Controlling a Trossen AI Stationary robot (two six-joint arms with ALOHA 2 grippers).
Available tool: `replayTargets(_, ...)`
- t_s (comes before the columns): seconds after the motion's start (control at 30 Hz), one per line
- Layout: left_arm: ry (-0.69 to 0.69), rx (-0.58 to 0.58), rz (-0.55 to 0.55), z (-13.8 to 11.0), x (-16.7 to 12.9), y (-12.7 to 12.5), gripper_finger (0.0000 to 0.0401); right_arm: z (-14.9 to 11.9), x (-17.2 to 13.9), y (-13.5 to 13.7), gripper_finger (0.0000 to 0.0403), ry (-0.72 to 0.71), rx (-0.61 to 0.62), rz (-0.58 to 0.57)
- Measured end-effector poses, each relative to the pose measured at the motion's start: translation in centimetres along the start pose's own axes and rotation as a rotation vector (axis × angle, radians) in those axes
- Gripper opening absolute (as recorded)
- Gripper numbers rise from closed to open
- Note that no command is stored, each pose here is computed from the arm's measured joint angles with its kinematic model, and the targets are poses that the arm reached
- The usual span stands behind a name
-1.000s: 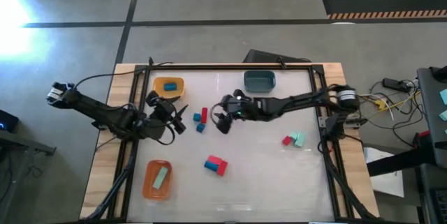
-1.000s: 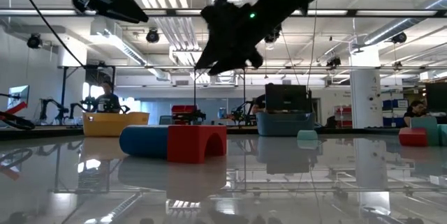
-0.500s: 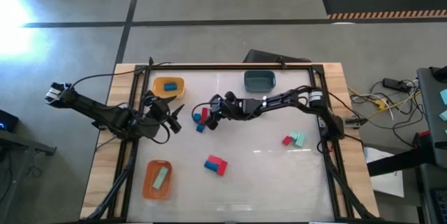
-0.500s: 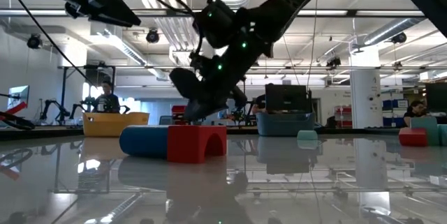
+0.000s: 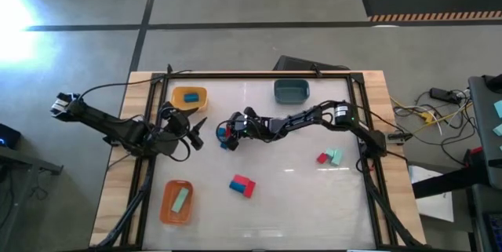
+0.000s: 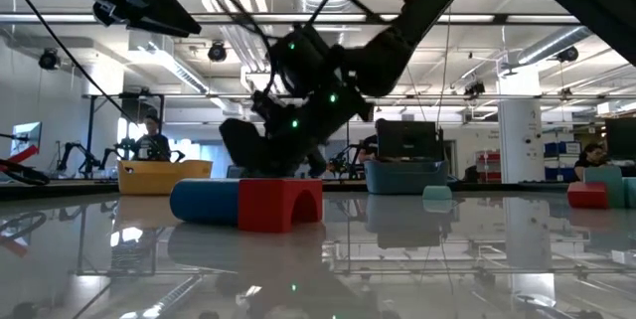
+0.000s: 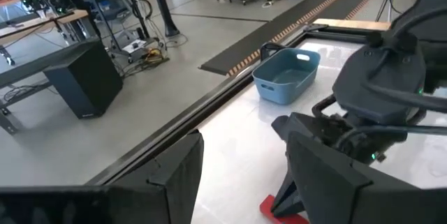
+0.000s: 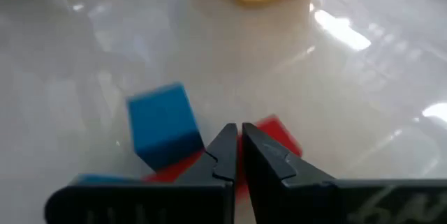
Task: Sort & place blocks by color
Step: Put the top left red block into the blue bin
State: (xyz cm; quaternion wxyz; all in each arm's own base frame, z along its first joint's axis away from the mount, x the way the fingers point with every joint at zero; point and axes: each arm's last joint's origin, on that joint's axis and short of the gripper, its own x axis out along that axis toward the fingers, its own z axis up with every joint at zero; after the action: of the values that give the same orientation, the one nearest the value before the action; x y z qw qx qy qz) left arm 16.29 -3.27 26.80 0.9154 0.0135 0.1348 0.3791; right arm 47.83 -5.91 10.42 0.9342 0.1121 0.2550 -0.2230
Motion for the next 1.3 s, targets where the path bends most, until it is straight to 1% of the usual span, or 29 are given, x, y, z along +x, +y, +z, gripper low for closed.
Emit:
replayTargets(0.1,0.000,0.001,0.000,0.0,0.0,0.0,0.0191,-0.1,-0.2,-0.1,0.0009,0.038,-0.024,-0.016)
replayTargets(0.2,0.001,0.003,0.001,0.0,0.0,0.0,0.0191,0.1,-1.1,-0.4,0.0009,0.123,-0.132,-0.042)
replayTargets(0.37,0.000,0.001,0.001,0.0,0.0,0.0,0.0191,1.2,-3.7,-1.0,0.0009,0.265,-0.295,-0.061)
replayTargets(0.5,-0.001,0.000,0.001,0.0,0.0,-0.1,0.0191,3.1,-6.1,-1.1,0.0009,0.285,-0.397,-0.047)
replayTargets(0.53,-0.003,-0.004,0.001,0.0,0.1,-0.1,0.0191,3.6,-6.7,-1.1,0.0009,0.285,-0.432,-0.028)
replayTargets(0.57,-0.004,-0.005,0.001,0.0,0.1,-0.1,0.0191,4.2,-7.3,-1.0,0.0009,0.284,-0.488,0.018)
replayTargets(0.63,-0.004,-0.006,0.001,0.0,0.1,-0.2,0.0191,4.9,-8.2,-1.3,0.0009,0.301,-0.583,0.141)
replayTargets(0.7,-0.007,-0.011,0.002,0.0,0.1,-0.3,0.0191,5.4,-8.5,-1.8,0.0015,0.295,-0.583,0.266)
replayTargets(0.77,-0.004,-0.003,0.002,0.0,0.1,-0.3,0.0191,5.6,-8.5,-2.7,0.0030,0.308,-0.569,0.376)
replayTargets(0.83,-0.004,-0.004,0.002,0.0,0.1,-0.3,0.0191,5.6,-8.2,-3.5,0.0052,0.312,-0.562,0.420)
replayTargets(0.9,-0.004,-0.003,0.002,0.0,0.2,-0.3,0.0191,5.1,-7.6,-4.0,0.0080,0.328,-0.584,0.430)
replayTargets(0.97,-0.004,-0.003,0.002,0.0,0.2,-0.3,0.0191,4.4,-6.7,-4.3,0.0111,0.335,-0.635,0.443)
replayTargets(1.07,-0.004,-0.003,0.002,0.0,0.2,-0.3,0.0191,3.6,-5.5,-4.3,0.0156,0.315,-0.706,0.456)
replayTargets(1.13,-0.004,-0.003,0.002,0.0,0.2,-0.3,0.0191,3.0,-4.8,-4.3,0.0182,0.303,-0.727,0.458)
replayTargets(1.23,-0.004,-0.003,0.002,0.0,0.2,-0.3,0.0191,2.2,-4.0,-4.5,0.0210,0.320,-0.728,0.452)
replayTargets(1.3,-0.004,-0.002,0.002,0.0,0.2,-0.3,0.0191,2.0,-3.6,-4.6,0.0219,0.318,-0.727,0.450)
